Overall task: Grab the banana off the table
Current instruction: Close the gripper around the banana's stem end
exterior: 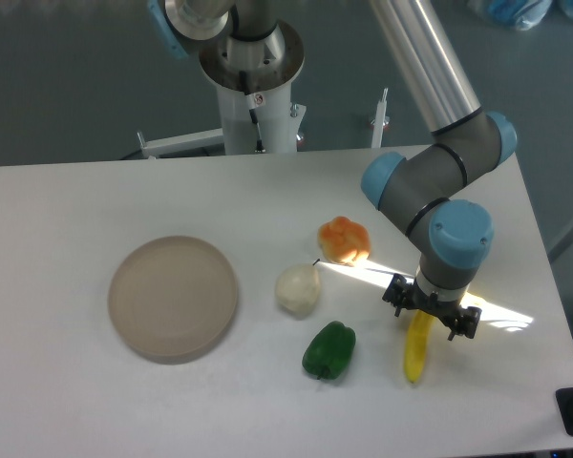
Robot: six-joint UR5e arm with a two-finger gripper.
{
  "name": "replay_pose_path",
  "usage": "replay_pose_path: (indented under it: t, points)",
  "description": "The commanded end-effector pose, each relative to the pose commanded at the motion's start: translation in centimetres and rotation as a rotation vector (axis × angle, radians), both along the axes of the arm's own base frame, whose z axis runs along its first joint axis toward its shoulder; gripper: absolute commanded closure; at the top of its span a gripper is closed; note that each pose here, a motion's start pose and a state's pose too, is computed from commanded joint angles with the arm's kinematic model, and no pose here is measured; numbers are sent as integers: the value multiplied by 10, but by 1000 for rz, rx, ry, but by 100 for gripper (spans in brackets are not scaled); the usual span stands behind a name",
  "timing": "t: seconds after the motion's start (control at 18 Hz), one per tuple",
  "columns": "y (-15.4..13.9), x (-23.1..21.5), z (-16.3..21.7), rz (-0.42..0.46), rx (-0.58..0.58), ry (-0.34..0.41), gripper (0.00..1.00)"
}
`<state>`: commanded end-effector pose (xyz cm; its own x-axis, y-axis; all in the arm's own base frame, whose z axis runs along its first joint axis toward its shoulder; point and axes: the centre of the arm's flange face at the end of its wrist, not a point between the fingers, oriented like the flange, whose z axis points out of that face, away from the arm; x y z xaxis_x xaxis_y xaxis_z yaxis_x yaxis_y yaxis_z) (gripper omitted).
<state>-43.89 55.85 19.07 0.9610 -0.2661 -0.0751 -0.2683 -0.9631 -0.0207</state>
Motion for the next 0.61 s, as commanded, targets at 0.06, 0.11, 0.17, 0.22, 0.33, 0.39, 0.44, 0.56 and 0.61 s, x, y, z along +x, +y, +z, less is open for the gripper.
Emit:
replay_pose_path:
  t: [0.06,0.11,0.17,0.22,0.33,0.39,0.44,0.56,0.61]
  points:
    - [-1,1,-2,2,-2,0,0]
    - [-1,1,-2,2,-3,-1,0]
    - [-2,2,-3,14,-6,-4,0]
    - [-3,3,-4,17,-7,-6,0]
    - [-3,3,-3,17,-6,-4,0]
    - [-2,2,-2,14,-5,-3,4]
    - [-2,2,-2,11,-6,-3,20]
    - [-3,2,-1,5,-6,-3,57]
    - [-3,2,-2,5,-7,-4,65]
